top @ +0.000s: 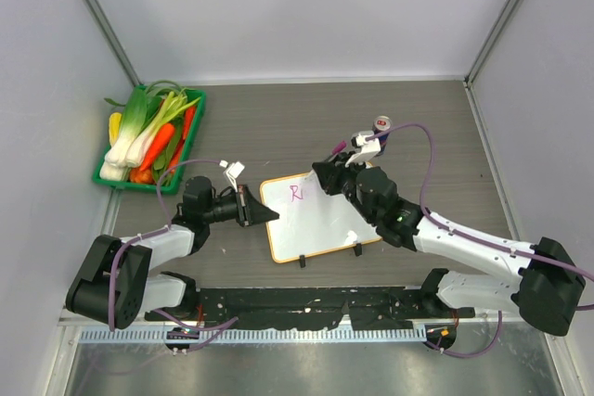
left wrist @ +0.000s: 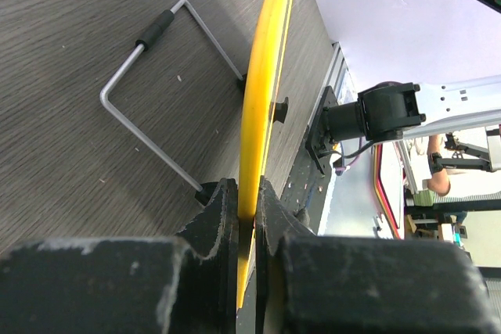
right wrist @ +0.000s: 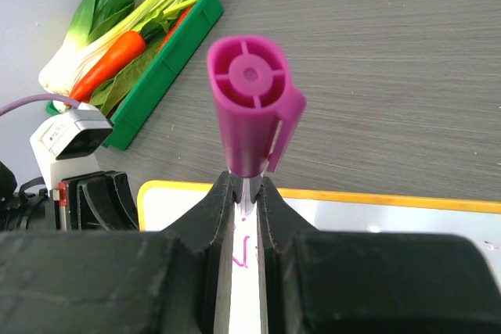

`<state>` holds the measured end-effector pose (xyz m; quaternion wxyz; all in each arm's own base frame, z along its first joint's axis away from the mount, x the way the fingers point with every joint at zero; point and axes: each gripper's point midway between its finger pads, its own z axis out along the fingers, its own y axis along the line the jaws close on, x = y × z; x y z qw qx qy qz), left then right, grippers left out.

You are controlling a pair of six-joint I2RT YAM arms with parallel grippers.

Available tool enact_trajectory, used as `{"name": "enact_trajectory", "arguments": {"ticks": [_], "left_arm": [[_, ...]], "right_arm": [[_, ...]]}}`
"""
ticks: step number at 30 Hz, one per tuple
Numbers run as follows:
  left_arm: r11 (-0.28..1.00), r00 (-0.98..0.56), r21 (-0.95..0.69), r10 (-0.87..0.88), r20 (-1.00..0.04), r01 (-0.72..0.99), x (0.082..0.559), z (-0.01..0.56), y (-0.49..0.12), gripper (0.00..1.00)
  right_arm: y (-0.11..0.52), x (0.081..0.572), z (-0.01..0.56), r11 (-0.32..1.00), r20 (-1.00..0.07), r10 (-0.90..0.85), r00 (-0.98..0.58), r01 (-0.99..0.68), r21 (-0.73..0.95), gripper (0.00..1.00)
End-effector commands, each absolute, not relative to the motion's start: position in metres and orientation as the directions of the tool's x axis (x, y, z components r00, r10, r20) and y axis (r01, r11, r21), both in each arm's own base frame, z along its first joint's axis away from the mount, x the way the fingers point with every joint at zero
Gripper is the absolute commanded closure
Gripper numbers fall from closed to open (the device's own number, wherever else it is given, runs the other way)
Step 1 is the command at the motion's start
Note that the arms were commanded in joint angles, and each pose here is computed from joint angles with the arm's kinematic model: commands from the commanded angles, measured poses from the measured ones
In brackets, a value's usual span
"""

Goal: Write a sentence on the whiteboard

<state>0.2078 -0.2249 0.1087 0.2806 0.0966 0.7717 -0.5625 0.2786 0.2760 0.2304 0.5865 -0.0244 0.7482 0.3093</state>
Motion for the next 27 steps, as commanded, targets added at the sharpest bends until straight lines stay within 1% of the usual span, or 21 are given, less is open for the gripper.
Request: {"name": "enact_trajectory", "arguments": {"ticks": [1,19,27], "left_arm": [[0.438,-0.802,-0.776,-0.178,-0.57,0.454,0.219,0.093,-0.218,1.0],[0.44,-0.804,-0.777,-0.179,-0.568,0.451,0.22,0.092,-0.218,1.0],[0.44,-0.806,-0.778,-0.177,-0.565,0.449,0.22,0.092,-0.218,1.0]], "right_arm": [[0.271,0.28,0.231,0.812,-0.89,0.344,-0.3,-0.381,0.442,0.99],[0.272,0.284,0.2,0.828,-0.883,0.312,-0.351,-0.355,0.434,0.99],[0.276,0.28,0.196,0.818,-0.879,0.297,-0.372,-0.375,0.435,0.99]]}}
